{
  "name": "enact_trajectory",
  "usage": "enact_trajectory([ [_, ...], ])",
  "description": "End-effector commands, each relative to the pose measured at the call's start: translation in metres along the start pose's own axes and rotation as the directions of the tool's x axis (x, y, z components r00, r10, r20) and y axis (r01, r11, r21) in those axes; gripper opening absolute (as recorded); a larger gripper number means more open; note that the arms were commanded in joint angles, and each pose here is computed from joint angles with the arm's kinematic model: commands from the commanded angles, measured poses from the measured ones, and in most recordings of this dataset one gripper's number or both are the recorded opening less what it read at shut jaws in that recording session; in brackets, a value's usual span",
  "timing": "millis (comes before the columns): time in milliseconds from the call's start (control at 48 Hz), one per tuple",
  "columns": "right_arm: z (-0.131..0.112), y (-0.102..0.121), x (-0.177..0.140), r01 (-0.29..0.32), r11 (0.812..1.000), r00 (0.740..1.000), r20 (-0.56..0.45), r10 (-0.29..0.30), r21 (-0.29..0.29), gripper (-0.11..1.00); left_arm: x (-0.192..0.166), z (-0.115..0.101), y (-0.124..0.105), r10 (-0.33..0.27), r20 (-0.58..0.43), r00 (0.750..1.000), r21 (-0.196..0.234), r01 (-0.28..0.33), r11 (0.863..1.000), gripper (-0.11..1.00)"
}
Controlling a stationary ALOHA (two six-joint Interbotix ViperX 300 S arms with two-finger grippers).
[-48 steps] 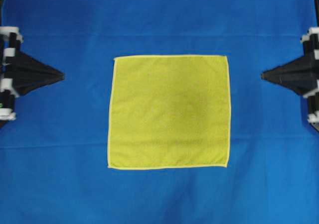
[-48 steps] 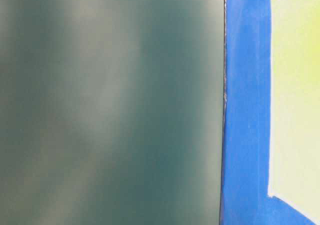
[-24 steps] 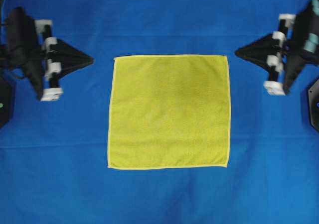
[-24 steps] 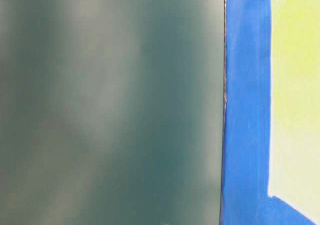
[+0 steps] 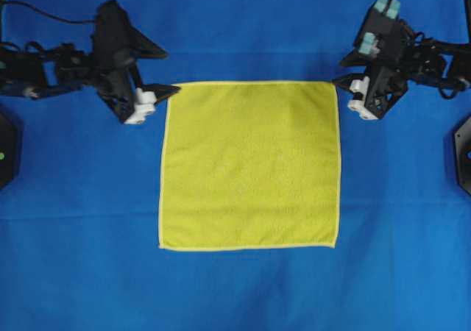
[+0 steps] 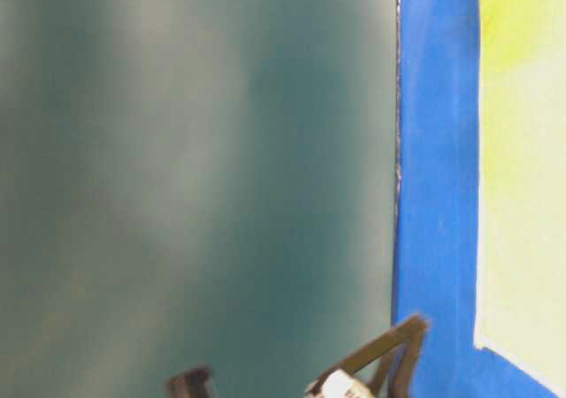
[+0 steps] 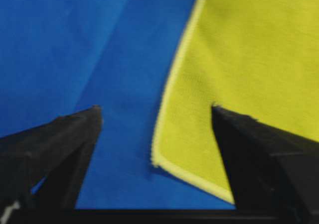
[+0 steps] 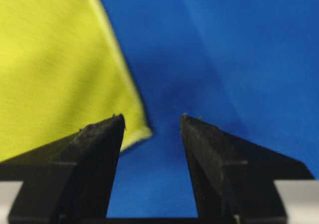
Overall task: Fold the yellow towel.
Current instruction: 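Move both grippers to the towel's top corners and grasp them, then lift the top corners and fold them down toward the bottom edge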
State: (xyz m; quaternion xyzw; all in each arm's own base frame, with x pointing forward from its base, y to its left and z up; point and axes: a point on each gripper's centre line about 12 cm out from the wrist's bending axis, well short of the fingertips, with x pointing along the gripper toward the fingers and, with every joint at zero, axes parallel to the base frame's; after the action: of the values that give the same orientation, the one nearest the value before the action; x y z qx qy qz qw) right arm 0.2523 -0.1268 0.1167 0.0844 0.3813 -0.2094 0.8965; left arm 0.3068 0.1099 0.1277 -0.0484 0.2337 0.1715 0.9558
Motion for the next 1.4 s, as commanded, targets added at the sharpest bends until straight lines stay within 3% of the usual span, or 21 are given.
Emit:
enact_trajectory([
  [0, 0.005, 0.000, 0.009, 0.000, 1.000, 1.000, 0.011, 0.000, -0.007, 0.54, 0.013, 0.002, 0.004, 0.011, 0.006, 1.000, -0.008, -0.011, 1.000, 0.84],
  [417, -0.002, 0.000, 0.026, -0.002, 1.000, 0.999, -0.040, 0.001, -0.004, 0.52, 0.040, -0.026, 0.014, 0.035, -0.098, 0.995, -0.019, -0.037, 0.999, 0.82],
  [521, -0.002, 0.003, 0.026, -0.008, 1.000, 0.999, -0.043, 0.008, -0.013, 0.42, 0.038, -0.032, 0.010, 0.025, -0.144, 0.989, -0.013, -0.027, 1.000, 0.77],
  [584, -0.002, 0.006, 0.026, -0.014, 1.000, 0.999, -0.044, 0.014, -0.018, 0.26, 0.038, -0.036, 0.007, 0.017, -0.178, 0.984, 0.000, -0.017, 1.000, 0.69],
  [667, -0.002, 0.010, 0.026, -0.025, 0.999, 0.998, -0.051, 0.023, -0.021, 0.05, 0.039, -0.037, 0.002, 0.006, -0.201, 0.980, 0.014, -0.003, 1.000, 0.48],
  [792, -0.003, 0.011, 0.026, -0.026, 1.000, 0.998, -0.055, 0.025, -0.009, 0.02, 0.038, -0.037, -0.001, -0.001, -0.203, 0.979, 0.020, 0.005, 1.000, 0.11],
  [834, -0.003, 0.012, 0.026, -0.026, 1.000, 0.998, -0.054, 0.026, -0.007, 0.02, 0.038, -0.037, -0.001, -0.001, -0.206, 0.979, 0.021, 0.005, 1.000, 0.04],
  [959, 0.001, 0.011, 0.023, -0.024, 1.000, 0.999, -0.040, 0.024, -0.007, 0.02, 0.036, -0.029, -0.001, 0.000, -0.188, 0.982, 0.033, 0.007, 0.999, 0.03],
  [1168, 0.017, 0.001, 0.002, -0.003, 1.000, 1.000, 0.008, 0.003, 0.012, 0.02, 0.017, 0.015, 0.003, 0.008, -0.147, 0.989, 0.115, 0.009, 0.993, 0.03],
  [1376, 0.027, 0.001, -0.015, -0.002, 1.000, 0.999, 0.045, 0.001, 0.015, 0.02, 0.007, 0.031, 0.002, 0.005, -0.145, 0.989, 0.127, 0.014, 0.992, 0.03],
])
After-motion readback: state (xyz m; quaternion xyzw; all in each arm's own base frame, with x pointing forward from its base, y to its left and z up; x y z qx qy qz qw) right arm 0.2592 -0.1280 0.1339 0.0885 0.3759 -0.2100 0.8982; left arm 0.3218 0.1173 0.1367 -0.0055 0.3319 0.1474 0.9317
